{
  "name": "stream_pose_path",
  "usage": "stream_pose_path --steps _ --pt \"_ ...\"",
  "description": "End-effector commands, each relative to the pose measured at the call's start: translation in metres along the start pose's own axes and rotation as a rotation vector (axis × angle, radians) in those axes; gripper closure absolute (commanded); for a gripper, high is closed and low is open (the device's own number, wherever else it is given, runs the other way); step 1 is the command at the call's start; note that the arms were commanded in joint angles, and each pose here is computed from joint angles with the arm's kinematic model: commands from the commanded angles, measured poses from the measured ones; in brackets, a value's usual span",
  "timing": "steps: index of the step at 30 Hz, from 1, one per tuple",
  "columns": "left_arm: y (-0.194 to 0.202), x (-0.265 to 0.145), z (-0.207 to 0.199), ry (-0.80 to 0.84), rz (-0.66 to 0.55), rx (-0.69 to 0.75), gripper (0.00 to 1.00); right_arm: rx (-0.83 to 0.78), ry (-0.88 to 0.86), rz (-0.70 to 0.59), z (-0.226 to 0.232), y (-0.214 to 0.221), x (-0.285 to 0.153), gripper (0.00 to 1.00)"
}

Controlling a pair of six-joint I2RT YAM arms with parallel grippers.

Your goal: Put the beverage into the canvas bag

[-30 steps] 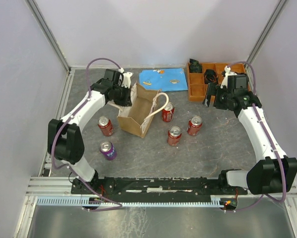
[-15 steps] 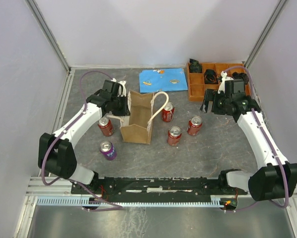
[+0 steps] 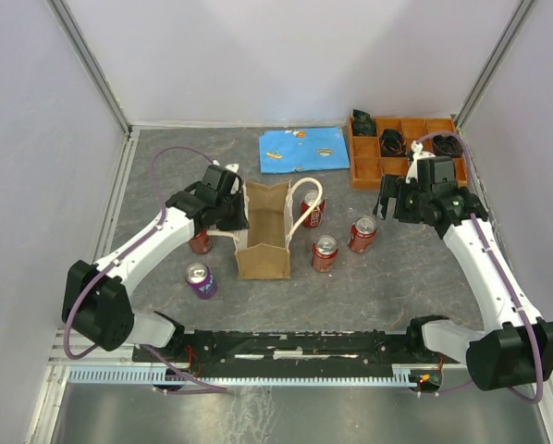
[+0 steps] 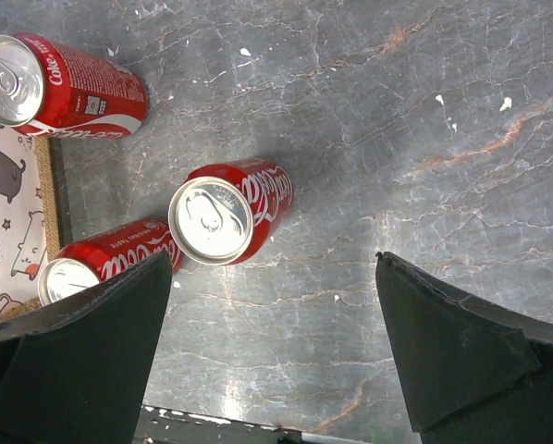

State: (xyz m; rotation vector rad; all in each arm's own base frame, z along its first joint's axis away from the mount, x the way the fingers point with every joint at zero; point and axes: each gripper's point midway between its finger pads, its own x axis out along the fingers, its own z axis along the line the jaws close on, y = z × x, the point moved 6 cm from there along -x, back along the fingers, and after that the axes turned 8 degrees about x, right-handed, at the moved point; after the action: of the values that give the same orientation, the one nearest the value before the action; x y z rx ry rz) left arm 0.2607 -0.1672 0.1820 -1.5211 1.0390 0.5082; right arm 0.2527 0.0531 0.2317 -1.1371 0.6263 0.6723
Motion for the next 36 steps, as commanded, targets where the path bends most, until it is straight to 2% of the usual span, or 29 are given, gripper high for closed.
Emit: stream_pose_path --steps 1,30,31,32,36 --pt "-0.001 -0.011 -0.008 0.02 -0.054 -0.075 0.97 0.005 0.01 -0.025 0.001 0.003 -0.009 0.01" --pt "0.05 -0.012 -0.03 0.086 0.059 -0.095 0.96 -0.03 0.058 0.062 -0.005 0.021 -0.001 0.01" --pt "0.049 -0.012 -0.03 0.095 0.06 -0.086 0.91 -0.03 0.058 0.066 -0.005 0.022 0.0 0.01" --pt "0.048 -0.012 -0.032 0.106 0.058 -0.074 0.8 -0.029 0.057 0.064 -0.005 0.021 0.001 0.01" --pt "0.04 -0.017 -0.033 0.123 0.025 -0.017 0.21 -0.035 0.054 0.062 -0.003 0.017 0.004 0.01"
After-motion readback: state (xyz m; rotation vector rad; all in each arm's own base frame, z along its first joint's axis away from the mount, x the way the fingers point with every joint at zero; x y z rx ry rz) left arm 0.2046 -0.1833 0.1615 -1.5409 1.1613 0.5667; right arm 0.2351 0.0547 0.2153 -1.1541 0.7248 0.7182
